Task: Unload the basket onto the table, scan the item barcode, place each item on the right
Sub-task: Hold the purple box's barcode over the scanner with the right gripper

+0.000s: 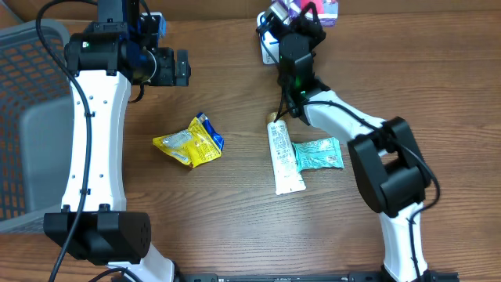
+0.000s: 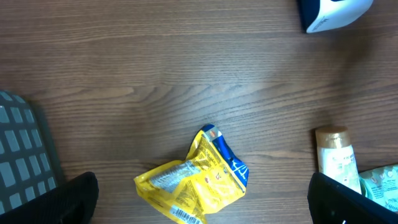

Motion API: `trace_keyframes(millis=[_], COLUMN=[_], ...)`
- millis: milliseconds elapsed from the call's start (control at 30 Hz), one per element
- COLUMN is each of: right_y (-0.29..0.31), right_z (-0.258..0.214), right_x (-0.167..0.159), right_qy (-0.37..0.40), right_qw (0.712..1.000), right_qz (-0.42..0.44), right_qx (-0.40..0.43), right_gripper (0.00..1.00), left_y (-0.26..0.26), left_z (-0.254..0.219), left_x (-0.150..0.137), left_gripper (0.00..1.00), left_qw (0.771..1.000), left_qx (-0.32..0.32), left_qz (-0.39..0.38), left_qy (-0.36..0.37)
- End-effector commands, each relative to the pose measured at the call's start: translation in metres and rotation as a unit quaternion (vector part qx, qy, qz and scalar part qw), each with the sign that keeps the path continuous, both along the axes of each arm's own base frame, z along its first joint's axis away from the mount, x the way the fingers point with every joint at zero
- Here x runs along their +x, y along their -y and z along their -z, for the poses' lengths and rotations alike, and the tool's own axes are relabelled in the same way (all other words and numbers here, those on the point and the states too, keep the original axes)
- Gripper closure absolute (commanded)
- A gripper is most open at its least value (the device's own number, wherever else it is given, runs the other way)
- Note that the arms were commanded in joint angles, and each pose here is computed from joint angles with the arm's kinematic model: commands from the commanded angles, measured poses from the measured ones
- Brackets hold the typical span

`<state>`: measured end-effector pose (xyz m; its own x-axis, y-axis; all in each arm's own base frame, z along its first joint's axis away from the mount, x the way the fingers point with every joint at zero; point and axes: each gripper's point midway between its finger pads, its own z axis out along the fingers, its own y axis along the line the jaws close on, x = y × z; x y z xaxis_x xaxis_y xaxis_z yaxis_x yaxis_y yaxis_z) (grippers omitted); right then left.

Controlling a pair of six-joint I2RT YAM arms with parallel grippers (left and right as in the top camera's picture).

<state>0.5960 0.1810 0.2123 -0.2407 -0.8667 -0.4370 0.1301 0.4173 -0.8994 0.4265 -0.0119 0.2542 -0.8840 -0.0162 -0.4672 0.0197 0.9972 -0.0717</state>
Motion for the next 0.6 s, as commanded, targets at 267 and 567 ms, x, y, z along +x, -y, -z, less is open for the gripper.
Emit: trace_keyframes(millis=[267, 567], right_y=[-0.029, -0.046], right_z=[0.02, 0.02], right_x=[0.012, 0.015], right_qy=[0.008, 0.013], right_qw=[0.994, 0.989], right_qz=[-0.064, -0.115], right_qx=[-0.084, -0.088], right_gripper=[0.96, 0.96], left_y=[-0.001, -0.001], left_z=[0.006, 0.006], left_x=[0.001, 0.001], left_gripper=[0.0, 0.0], left_qw=[1.0, 1.0], left_qx=[0.007, 0.007], left_qz=[0.008, 0.009], left_qy=[-0.007, -0.007])
